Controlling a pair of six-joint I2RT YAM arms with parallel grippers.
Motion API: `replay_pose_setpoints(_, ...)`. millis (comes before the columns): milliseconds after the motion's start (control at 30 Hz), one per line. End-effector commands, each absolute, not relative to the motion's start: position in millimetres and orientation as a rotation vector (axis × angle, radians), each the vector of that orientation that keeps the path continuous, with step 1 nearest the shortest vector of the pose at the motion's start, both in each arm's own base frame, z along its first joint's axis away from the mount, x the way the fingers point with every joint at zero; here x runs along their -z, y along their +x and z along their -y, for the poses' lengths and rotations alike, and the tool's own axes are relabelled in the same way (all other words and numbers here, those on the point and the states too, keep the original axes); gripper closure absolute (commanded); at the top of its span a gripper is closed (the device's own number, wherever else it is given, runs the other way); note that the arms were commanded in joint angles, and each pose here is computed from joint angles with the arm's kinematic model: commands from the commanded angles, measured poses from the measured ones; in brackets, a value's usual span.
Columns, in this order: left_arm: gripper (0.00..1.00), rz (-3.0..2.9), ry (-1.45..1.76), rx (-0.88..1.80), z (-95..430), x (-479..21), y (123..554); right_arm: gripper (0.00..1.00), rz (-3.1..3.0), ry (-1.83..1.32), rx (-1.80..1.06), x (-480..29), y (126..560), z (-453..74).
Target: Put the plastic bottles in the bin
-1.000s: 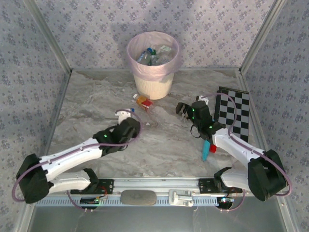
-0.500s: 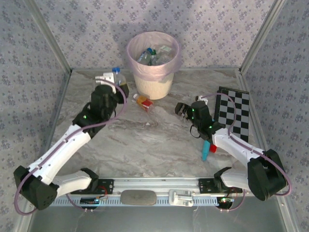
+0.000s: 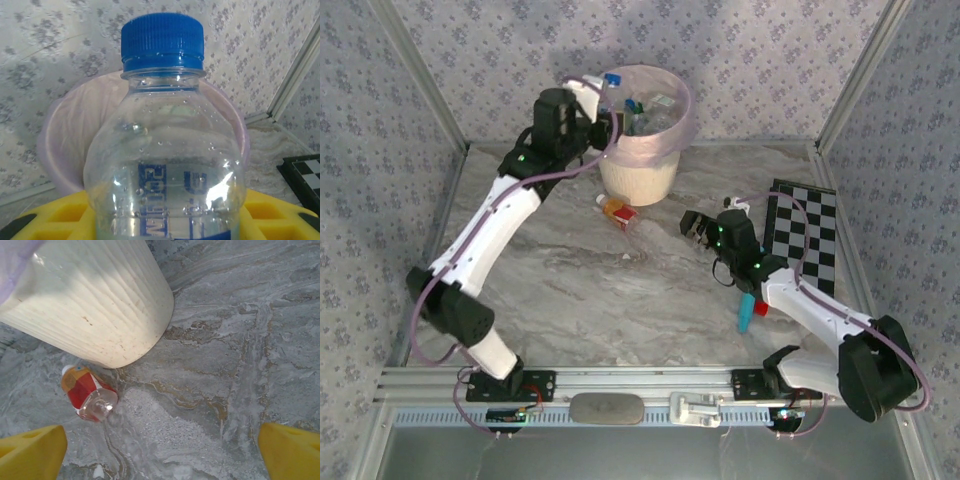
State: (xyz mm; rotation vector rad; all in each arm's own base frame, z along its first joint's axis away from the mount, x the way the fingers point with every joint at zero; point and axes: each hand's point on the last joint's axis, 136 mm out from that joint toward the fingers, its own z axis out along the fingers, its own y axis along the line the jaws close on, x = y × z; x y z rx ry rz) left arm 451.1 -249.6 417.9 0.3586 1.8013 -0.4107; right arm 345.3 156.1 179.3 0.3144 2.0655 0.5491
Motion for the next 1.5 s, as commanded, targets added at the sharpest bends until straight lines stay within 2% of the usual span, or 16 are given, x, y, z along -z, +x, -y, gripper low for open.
replay_pose_setpoints(0, 0.58, -1.775, 0.424, 0.421, 261.1, -437.1, 465.8, 0.00, -2.036, 0.342, -0.564, -185.6, 342.5, -154.3)
replay_pose_setpoints(300, 0.57, -1.862, 0.354, 0.441, 291.4, -412.2, 532.0, 0.00, -2.036, 0.349, -0.545, -184.1, 337.0, -149.2)
replay_pose_setpoints(500, 0.51, -1.906, 0.312, 0.485, 303.0, -386.3, 550.4, 0.00, -2.029, 0.357, -0.520, -185.4, 331.9, -141.8)
replay_pose_setpoints(533, 0.47, -1.911, 0.307, 0.496, 304.5, -383.8, 551.1, 0.00, -2.027, 0.359, -0.516, -185.6, 331.5, -140.2)
replay_pose_setpoints(667, 0.12, -1.922, 0.285, 0.534, 305.3, -386.2, 547.3, 0.00, -2.027, 0.360, -0.504, -185.0, 330.7, -137.5)
replay_pose_setpoints(733, 0.02, -1.913, 0.282, 0.551, 304.6, -396.3, 540.6, 0.00, -2.032, 0.359, -0.500, -183.5, 330.4, -137.2)
replay_pose_setpoints(767, 0.00, -1.904, 0.284, 0.559, 304.4, -403.3, 535.7, 0.00, -2.032, 0.360, -0.499, -183.1, 330.8, -136.9)
replay_pose_setpoints(967, 0.00, -1.856, 0.305, 0.574, 299.6, -440.0, 505.5, 0.00, -2.050, 0.359, -0.493, -176.0, 330.5, -136.8)
replay_pose_setpoints(1200, 0.00, -1.787, 0.275, 0.596, 285.5, -454.0, 472.7, 0.00, -2.079, 0.346, -0.476, -168.0, 328.5, -136.3)
replay_pose_setpoints(1300, 0.00, -1.747, 0.219, 0.594, 268.0, -445.8, 456.2, 0.00, -2.094, 0.339, -0.475, -163.5, 327.2, -136.8)
replay_pose_setpoints(1467, 0.00, -1.736, 0.060, 0.528, 221.0, -404.5, 425.9, 0.00, -2.138, 0.241, -0.552, -155.1, 328.9, -159.5)
